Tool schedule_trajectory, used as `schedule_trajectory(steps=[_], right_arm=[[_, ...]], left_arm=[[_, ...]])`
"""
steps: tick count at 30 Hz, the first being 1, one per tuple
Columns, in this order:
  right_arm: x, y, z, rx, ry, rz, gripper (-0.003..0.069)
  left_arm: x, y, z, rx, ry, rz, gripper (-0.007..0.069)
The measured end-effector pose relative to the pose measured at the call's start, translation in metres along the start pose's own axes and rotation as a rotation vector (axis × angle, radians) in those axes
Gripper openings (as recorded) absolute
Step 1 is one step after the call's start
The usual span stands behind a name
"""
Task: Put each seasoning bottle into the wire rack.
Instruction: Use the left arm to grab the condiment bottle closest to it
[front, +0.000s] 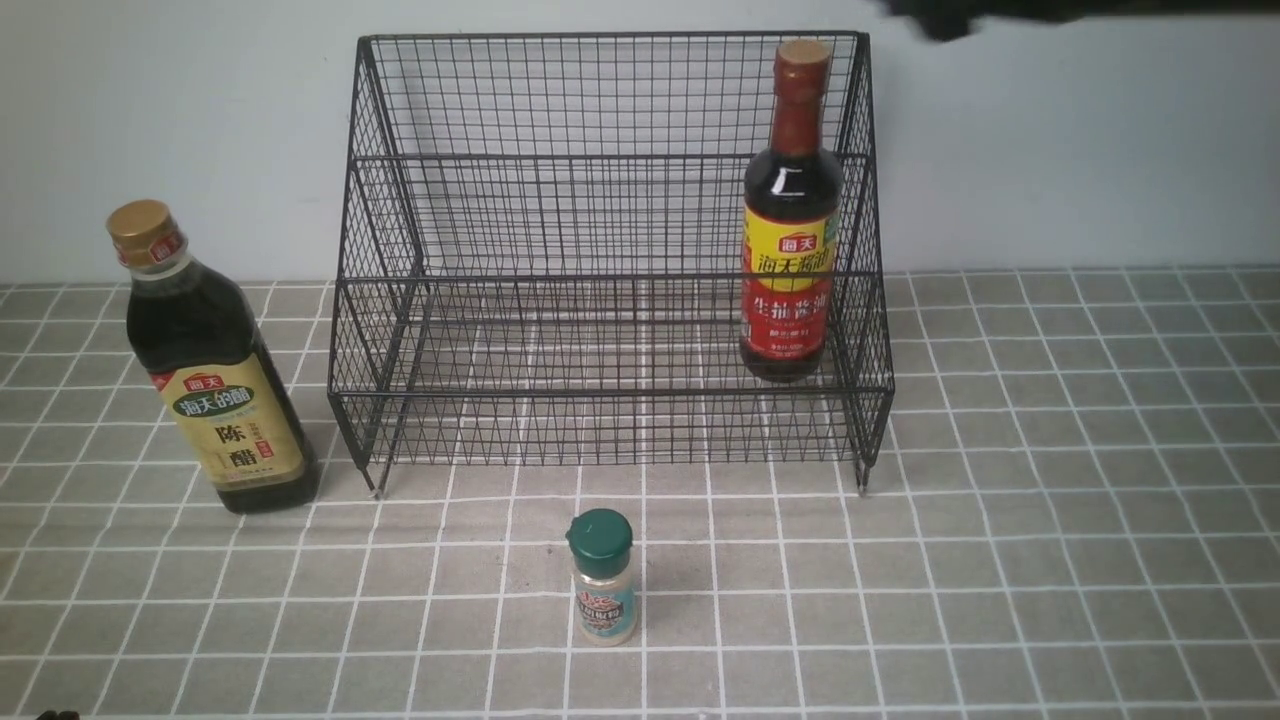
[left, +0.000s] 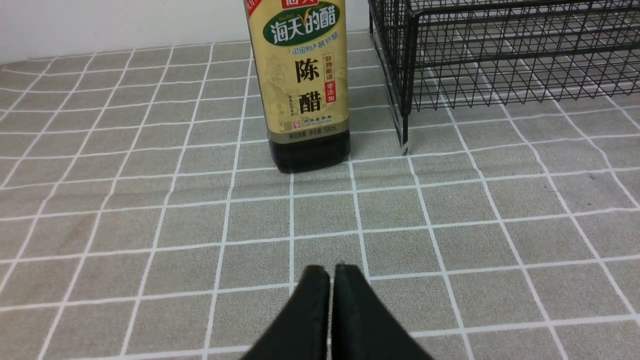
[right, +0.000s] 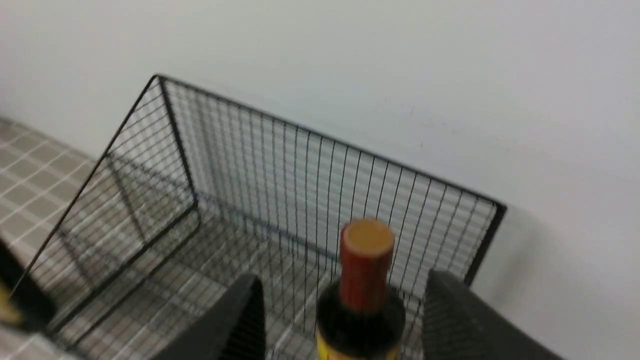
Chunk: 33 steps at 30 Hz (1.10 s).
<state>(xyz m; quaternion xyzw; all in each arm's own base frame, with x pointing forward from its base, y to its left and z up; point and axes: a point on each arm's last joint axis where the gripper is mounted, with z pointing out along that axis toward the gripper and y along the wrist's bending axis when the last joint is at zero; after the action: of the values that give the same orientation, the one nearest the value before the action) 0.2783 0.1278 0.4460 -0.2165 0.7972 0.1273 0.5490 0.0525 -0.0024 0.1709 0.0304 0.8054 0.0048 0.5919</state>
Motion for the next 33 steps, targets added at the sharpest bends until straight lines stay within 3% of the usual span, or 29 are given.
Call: schedule_trajectory(steps=[1, 3, 4, 9, 14, 21, 22, 23, 33], right_arm=[[-0.001, 0.000, -0.006, 0.000, -0.002, -0.001, 0.0362], [-0.001, 0.003, -0.030, -0.006, 0.036, 0.001, 0.0277], [0.001, 0.005, -0.055, -0.008, 0.081, 0.000, 0.0166], [0.010, 0.009, -0.101, -0.015, 0.163, -0.007, 0.0008], [0.033, 0.013, -0.130, -0.010, 0.121, -0.005, -0.0011], [0.103, 0.018, -0.168, 0.028, -0.144, 0.103, -0.0012], [0.114, 0.019, -0.176, -0.012, -0.199, 0.126, -0.0012], [0.126, 0.020, -0.177, 0.032, -0.245, 0.149, -0.0012], [0.229, 0.025, -0.187, 0.028, -0.517, 0.248, -0.0012]], left_arm=[[0.000, 0.000, 0.000, 0.000, 0.000, 0.000, -0.0007], [0.000, 0.000, 0.000, 0.000, 0.000, 0.000, -0.0007], [0.000, 0.000, 0.000, 0.000, 0.000, 0.000, -0.0007], [0.000, 0.000, 0.000, 0.000, 0.000, 0.000, -0.0007], [0.000, 0.000, 0.000, 0.000, 0.000, 0.000, -0.0007], [-0.001, 0.000, 0.000, -0.001, -0.018, -0.004, -0.0007], [-0.003, 0.000, 0.000, 0.003, -0.039, -0.025, -0.0007], [-0.005, -0.001, 0.000, 0.009, -0.063, -0.055, -0.0007], [-0.023, 0.000, -0.003, 0.047, -0.256, -0.320, -0.0007]])
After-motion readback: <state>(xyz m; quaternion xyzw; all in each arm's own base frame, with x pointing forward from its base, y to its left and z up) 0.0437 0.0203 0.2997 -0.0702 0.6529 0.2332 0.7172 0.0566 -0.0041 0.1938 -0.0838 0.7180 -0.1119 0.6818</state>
